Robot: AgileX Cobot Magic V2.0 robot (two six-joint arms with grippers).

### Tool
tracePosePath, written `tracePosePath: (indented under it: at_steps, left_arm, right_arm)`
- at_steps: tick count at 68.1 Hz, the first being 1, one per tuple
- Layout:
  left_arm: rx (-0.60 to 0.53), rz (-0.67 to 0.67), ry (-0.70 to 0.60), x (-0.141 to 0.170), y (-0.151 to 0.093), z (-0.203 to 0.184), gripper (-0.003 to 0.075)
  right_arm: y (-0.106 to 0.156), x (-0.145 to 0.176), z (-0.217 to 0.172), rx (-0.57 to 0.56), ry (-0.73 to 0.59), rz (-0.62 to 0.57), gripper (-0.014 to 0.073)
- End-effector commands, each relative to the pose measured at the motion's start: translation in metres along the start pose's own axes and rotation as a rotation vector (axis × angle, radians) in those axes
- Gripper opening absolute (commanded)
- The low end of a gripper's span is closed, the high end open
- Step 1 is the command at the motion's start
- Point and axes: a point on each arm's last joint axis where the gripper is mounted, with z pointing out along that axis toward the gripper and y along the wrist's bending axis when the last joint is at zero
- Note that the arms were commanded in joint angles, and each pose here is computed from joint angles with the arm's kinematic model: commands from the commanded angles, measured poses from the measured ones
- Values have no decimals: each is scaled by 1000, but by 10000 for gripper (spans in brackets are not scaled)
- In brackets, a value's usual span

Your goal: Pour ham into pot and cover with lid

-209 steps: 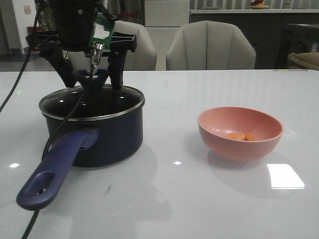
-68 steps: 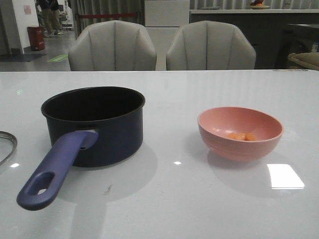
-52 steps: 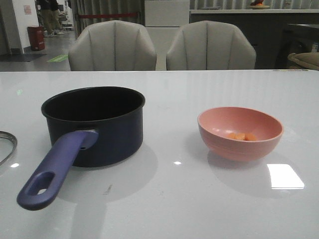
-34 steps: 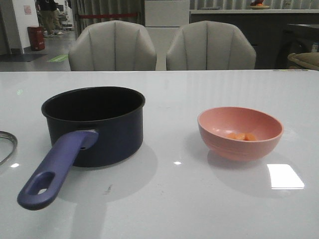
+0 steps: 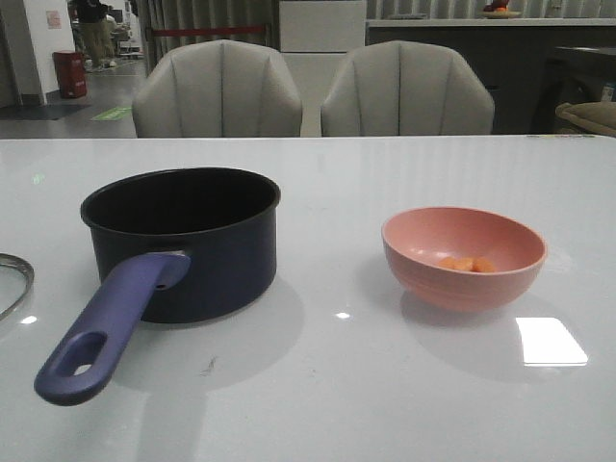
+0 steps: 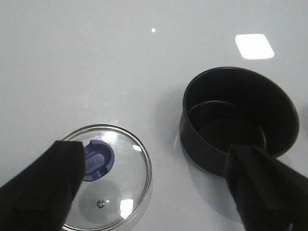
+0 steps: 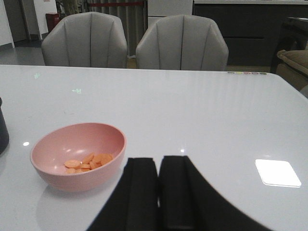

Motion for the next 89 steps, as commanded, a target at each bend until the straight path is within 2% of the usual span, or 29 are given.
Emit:
tracePosePath:
  at_steps: [1,15,27,35,46,61,66,77,89]
  left_arm:
    - [35,-17,-202,2,-3,-31,625]
    - [77,-10,-389,49,-1,-64,625]
    - [123,6,-506,82,1,-72,625]
    - [127,4,-567,89,3,-77,625]
    - [137,6,-563,90,2,-77,625]
    - [145,7,-549,91,2,-76,625]
    - [146,7,-548,91,2,-76,625]
    - [149,4,-546,91,2,-76,625]
    - [149,4,-548,91,2,-76,625]
  right_arm:
    - [0,-10,-2,-4,-104,-22,146]
    - [0,-10,-2,-4,-104,-22,146]
    - [0,-10,-2,-4,-104,-22,146]
    - [0,-10,-2,-4,-104,-22,146]
    - [1,-12,-2,-5,-124,-22,146]
    - [2,-37,-7,-9,-278,-46,146]
    - [3,-53,-7,-8,-230,-47,146]
    - [5,-77,9,2,23,-47,146]
    - [5,-75,26,7,142,-45,146]
